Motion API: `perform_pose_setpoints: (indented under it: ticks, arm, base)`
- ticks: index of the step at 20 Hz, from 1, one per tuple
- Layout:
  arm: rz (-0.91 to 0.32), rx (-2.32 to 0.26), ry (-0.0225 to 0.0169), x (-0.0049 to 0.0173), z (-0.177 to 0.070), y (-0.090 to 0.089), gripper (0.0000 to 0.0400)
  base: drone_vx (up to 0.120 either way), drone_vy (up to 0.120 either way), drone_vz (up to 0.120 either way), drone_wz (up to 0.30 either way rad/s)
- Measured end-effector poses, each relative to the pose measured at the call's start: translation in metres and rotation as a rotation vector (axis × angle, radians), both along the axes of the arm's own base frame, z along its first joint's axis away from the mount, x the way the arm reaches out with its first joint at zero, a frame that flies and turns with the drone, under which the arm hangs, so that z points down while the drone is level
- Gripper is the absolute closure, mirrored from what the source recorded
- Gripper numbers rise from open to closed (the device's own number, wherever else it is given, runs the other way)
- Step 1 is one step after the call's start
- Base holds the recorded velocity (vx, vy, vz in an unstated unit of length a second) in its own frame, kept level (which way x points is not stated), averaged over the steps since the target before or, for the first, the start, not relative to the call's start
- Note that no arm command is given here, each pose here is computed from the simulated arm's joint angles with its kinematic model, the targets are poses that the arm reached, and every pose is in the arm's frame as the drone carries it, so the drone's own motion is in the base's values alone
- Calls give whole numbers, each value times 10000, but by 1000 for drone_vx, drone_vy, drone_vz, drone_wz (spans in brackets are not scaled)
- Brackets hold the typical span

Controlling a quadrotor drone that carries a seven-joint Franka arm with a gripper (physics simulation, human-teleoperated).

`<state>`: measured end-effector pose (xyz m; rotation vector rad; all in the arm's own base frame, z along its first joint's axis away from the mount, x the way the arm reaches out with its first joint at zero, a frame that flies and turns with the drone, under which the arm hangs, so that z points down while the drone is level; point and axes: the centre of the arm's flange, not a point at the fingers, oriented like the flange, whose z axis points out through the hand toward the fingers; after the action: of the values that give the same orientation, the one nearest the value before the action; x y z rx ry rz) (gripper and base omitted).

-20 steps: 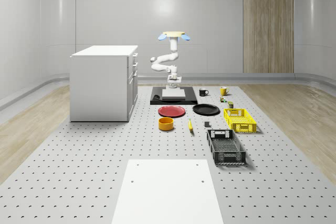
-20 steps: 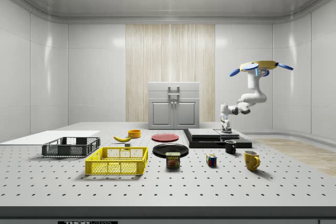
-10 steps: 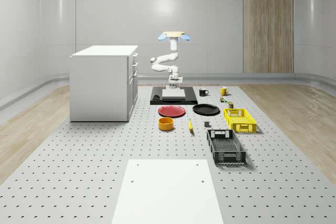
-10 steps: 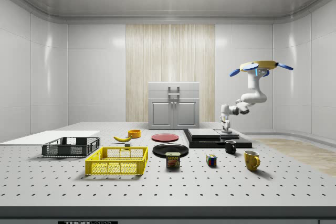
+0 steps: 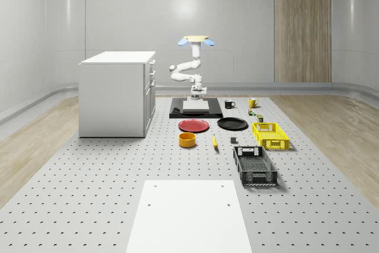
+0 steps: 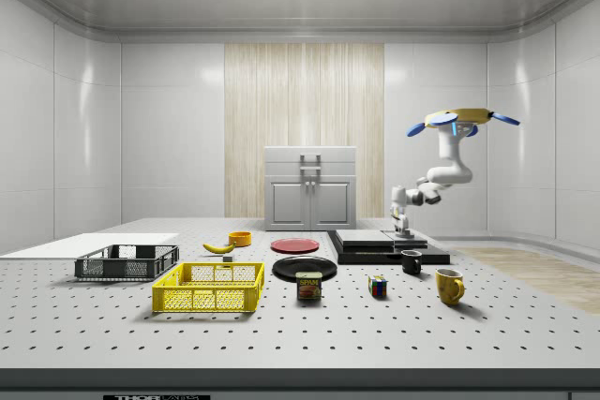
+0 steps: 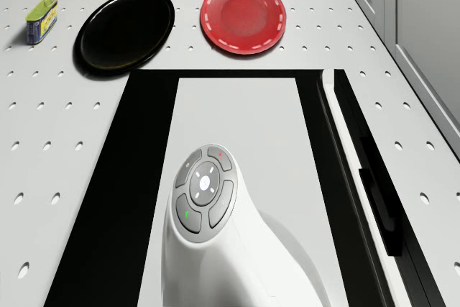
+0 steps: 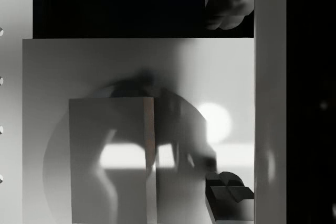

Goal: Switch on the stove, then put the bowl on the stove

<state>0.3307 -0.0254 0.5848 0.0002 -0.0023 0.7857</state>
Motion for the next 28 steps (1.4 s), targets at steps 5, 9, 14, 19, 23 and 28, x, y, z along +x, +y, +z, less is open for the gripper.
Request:
perform_pose_setpoints:
  ticks: [5, 9, 14, 19, 23, 28]
  arm:
    - [-3, 0, 0, 0, 0, -5, 0]
    - [-4, 0, 0, 0, 0, -6, 0]
    - [-4, 0, 0, 0, 0, -7, 0]
    - [-5, 0, 0, 0, 0, -7, 0]
    - [-5, 0, 0, 0, 0, -7, 0]
    - [-4, 0, 0, 0, 0, -7, 0]
  base:
    - [120, 0, 0, 0]
    - [120, 0, 0, 0]
    - [120, -96, 0, 0]
    - [120, -8, 0, 0]
    - [120, 0, 0, 0]
    - [120, 0, 0, 0]
